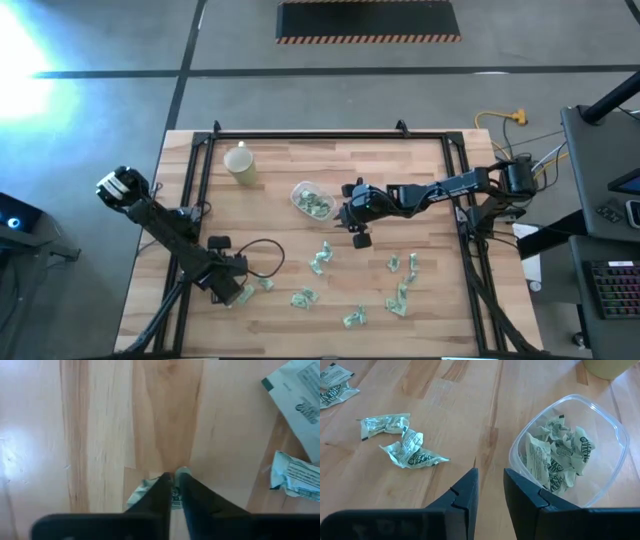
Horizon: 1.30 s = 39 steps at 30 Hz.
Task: Pick and place Stevia / Truvia into bins
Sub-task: Put the stevia packet into the transparent container
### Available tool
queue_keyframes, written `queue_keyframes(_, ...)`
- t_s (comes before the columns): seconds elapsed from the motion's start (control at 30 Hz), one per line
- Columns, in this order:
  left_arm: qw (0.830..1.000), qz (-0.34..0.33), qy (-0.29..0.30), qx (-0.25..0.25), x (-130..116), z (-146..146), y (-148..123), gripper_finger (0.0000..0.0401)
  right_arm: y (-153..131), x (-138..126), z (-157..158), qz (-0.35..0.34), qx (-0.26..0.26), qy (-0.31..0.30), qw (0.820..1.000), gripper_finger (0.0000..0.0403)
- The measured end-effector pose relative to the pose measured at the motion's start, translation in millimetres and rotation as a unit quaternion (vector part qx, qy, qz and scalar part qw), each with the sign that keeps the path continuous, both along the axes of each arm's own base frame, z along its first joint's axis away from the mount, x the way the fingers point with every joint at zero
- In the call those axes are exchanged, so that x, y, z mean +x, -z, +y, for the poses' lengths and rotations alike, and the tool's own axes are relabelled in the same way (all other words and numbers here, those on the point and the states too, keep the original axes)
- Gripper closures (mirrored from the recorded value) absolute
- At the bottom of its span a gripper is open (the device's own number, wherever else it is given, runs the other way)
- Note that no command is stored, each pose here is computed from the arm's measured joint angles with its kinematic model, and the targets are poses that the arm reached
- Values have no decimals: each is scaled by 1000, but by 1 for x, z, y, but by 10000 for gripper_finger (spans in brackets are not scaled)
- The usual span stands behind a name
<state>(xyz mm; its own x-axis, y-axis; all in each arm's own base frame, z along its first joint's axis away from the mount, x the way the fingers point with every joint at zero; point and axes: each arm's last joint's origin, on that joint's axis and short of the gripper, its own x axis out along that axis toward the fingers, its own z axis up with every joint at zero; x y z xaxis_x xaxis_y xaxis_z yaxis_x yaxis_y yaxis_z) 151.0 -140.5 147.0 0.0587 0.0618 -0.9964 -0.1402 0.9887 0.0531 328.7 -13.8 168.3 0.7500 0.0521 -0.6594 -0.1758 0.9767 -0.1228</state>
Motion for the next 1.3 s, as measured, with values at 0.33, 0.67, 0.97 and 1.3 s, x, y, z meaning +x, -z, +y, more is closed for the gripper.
queue_keyframes(0.33,1000,-2,13,6,0,0,0,400,0,0,0,0,-1,0,1000,319)
queue_keyframes(0.67,993,-78,73,56,10,-1,-16,401,0,0,0,-1,-2,-1,1000,330)
queue_keyframes(0.97,936,-205,111,264,31,17,-29,401,0,0,0,-1,-2,0,1000,322)
queue_keyframes(1.3,898,-261,100,340,83,57,-38,401,0,0,0,-1,-2,0,1000,330)
